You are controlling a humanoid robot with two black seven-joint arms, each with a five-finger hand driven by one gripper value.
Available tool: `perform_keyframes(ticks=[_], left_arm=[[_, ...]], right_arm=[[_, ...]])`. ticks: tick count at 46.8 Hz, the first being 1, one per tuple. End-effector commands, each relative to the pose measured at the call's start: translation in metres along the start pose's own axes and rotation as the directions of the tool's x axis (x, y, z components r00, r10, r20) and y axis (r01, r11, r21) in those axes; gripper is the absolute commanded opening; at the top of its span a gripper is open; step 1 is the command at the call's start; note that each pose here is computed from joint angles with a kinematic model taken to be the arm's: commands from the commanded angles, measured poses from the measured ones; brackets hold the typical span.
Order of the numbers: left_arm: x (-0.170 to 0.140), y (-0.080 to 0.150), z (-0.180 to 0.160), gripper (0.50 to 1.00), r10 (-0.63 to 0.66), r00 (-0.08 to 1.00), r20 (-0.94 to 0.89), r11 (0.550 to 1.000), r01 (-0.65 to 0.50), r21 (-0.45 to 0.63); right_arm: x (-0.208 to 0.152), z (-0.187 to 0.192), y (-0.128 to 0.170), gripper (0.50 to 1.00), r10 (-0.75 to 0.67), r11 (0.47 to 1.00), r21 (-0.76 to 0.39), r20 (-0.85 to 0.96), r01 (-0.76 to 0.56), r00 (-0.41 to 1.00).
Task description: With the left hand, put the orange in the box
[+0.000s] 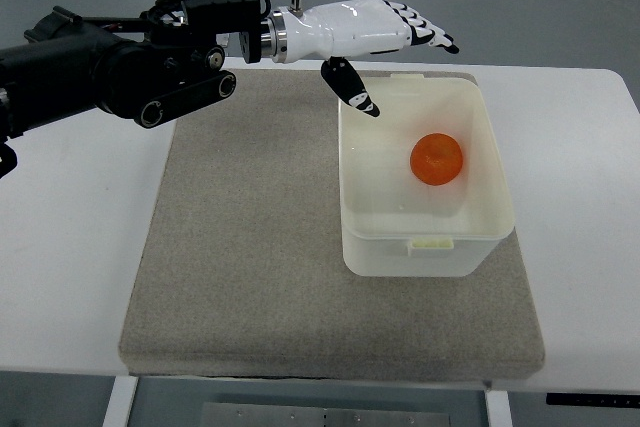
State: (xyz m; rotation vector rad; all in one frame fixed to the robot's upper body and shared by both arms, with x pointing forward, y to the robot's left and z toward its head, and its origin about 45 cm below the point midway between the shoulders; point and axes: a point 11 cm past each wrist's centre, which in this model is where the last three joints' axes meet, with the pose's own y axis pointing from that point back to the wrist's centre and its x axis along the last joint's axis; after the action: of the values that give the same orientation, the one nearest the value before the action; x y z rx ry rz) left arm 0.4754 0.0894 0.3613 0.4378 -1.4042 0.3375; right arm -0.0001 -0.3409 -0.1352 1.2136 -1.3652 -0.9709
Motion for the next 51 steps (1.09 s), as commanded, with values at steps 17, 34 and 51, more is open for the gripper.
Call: perform_keyframes(ticks=[17,34,51], left_arm=[[0.031,0.074,-0.11,0.958,0.321,0.941,-0.11,0.873,-0.249,0.419],[0.011,0.102,-0.133,0.958,0.596,0.746,-0.297,0.735,-0.358,0.576],[-0.029,0.111,-0.149,0.956,0.769,0.43,-0.473,0.599,-0.225,0.768]], right_arm=[[0.0,0.0,0.0,0.926,0.0,1.0,0.0,-0.001,0.0,1.0],[0.0,0.0,0.0,0.926,-0.001,1.0,0.0,0.001,0.001,1.0],[0.0,0.0,0.0,0.926,0.0,1.0,0.0,0.0,0.0,1.0]])
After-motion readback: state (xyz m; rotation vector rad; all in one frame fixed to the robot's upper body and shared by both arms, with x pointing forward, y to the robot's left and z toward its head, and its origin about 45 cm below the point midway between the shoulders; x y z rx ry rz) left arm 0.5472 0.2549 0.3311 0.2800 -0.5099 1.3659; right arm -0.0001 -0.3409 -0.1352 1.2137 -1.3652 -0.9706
